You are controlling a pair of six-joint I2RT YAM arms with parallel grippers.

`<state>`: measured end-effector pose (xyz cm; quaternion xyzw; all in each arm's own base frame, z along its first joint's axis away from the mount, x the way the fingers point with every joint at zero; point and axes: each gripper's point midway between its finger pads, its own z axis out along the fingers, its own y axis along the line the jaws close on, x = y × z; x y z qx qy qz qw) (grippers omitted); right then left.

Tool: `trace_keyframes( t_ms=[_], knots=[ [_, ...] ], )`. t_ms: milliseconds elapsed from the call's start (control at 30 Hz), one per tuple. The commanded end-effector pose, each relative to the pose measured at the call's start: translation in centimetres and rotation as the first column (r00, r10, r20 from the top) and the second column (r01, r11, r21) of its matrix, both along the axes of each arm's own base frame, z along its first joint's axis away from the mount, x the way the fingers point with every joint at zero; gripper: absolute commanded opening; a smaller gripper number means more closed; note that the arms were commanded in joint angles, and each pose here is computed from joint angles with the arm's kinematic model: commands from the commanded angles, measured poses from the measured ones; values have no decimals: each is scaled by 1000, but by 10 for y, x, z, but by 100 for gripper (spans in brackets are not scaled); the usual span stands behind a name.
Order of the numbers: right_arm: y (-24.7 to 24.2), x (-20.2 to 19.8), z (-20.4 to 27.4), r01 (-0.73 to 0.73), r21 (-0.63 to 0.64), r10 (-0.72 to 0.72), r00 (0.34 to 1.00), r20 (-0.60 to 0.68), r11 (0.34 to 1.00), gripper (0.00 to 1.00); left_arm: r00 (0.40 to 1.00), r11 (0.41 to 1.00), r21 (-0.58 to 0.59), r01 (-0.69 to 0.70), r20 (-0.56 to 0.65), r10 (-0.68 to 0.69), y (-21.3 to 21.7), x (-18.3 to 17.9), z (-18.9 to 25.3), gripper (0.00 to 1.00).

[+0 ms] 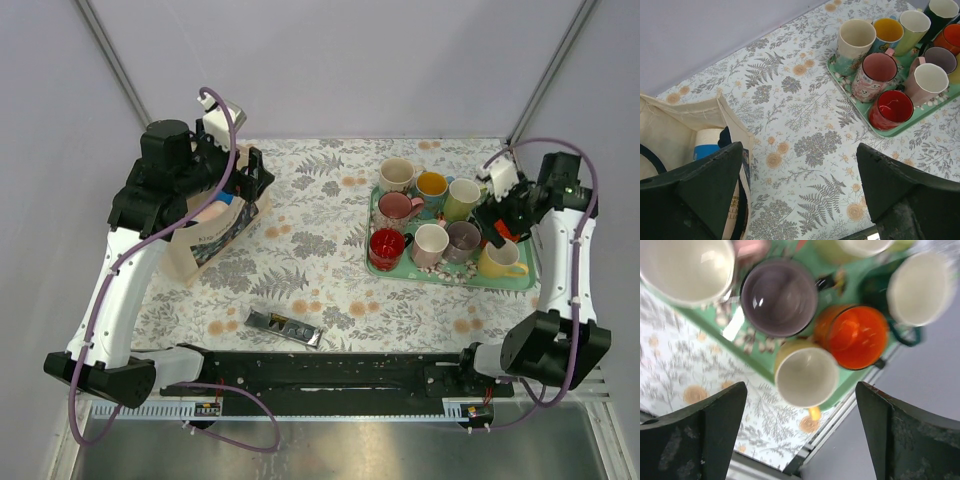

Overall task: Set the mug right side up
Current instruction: Place the cup on the tray, then reset both arms

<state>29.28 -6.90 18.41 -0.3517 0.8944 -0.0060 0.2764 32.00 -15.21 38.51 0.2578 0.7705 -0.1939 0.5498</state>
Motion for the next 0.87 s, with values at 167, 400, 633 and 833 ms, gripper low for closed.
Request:
trace_keyframes(
  t_ms=[167,400,633,833],
  knots=[
    [71,48,136,102,269,-169,956,240,958,100,981,983,21,-185,55,184,24,29,10,99],
    [111,110,189,278,382,-425,820,384,882,100,976,975,72,-209,77,204,31,34,0,99],
    [128,135,213,372,502,-565,763,314,781,100,955,953,119,-279,138,263,47,41,-1,99],
    [146,140,253,291,610,-562,765,314,737,99,925,932,88,-351,189,331,61,37,23,99]
  ],
)
